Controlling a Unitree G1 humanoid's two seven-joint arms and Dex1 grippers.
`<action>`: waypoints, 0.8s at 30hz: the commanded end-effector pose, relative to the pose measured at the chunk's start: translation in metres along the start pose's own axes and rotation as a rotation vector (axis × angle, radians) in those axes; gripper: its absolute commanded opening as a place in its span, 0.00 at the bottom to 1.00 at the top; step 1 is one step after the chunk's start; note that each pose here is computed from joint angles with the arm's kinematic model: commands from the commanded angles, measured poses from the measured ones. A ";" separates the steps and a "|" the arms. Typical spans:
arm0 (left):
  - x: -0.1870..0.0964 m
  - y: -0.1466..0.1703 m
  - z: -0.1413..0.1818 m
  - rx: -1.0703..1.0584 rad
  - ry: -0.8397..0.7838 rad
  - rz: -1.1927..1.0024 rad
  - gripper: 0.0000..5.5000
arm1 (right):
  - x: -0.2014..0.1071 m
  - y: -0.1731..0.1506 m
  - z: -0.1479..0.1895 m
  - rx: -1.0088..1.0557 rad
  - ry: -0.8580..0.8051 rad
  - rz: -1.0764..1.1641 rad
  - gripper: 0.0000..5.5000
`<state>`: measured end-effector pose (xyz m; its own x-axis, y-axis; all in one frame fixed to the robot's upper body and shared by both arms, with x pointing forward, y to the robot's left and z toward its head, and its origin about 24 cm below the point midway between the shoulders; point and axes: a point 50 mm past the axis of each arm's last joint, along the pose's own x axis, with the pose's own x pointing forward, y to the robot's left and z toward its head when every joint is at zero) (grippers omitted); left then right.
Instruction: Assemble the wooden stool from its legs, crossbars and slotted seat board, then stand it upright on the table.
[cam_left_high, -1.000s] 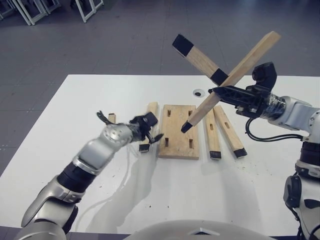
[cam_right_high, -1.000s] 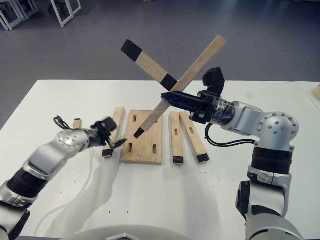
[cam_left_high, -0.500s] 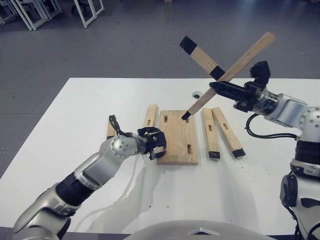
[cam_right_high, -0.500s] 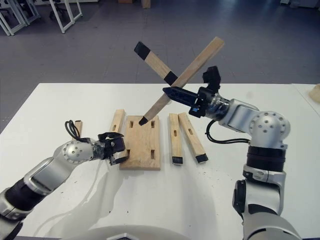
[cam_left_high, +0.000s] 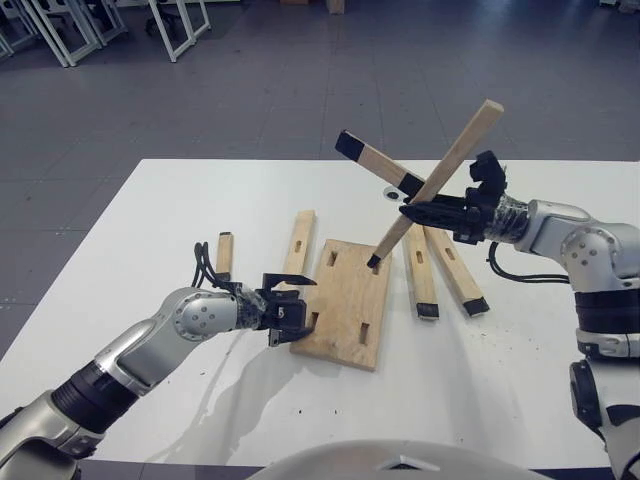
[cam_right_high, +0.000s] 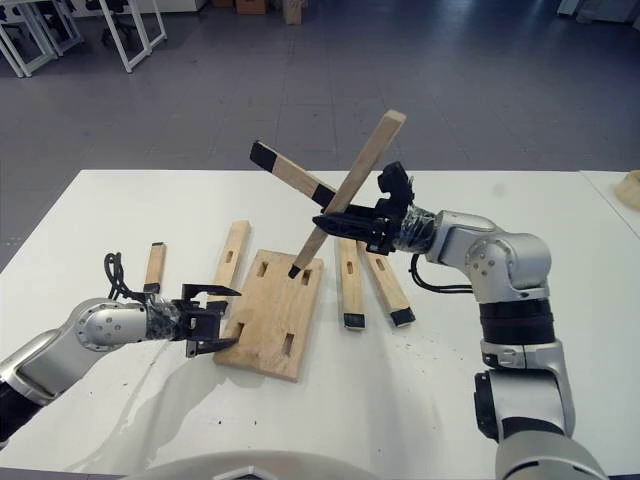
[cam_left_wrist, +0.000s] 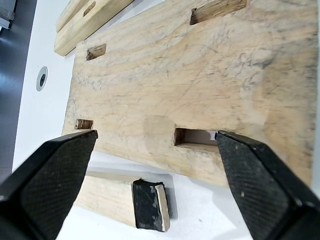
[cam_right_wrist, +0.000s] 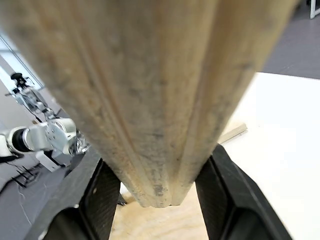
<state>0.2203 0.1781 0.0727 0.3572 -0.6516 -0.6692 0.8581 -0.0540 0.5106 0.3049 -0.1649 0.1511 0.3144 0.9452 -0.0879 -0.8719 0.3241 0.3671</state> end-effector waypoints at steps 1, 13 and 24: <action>-0.010 -0.058 -0.064 -0.160 0.316 -0.260 0.80 | 0.006 -0.025 -0.019 -0.071 0.066 -0.019 0.37; -0.004 -0.045 -0.060 -0.135 0.282 -0.233 0.80 | 0.025 -0.044 -0.040 -0.146 0.172 0.032 0.37; -0.001 -0.040 -0.055 -0.126 0.267 -0.220 0.80 | 0.014 -0.063 -0.051 -0.249 0.299 -0.041 0.37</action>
<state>0.2321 0.1921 0.0729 0.3693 -0.6233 -0.6893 0.8578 -0.0567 0.5109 0.3436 -0.1585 0.0923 0.2205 0.9450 -0.2417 -0.9554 0.2592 0.1418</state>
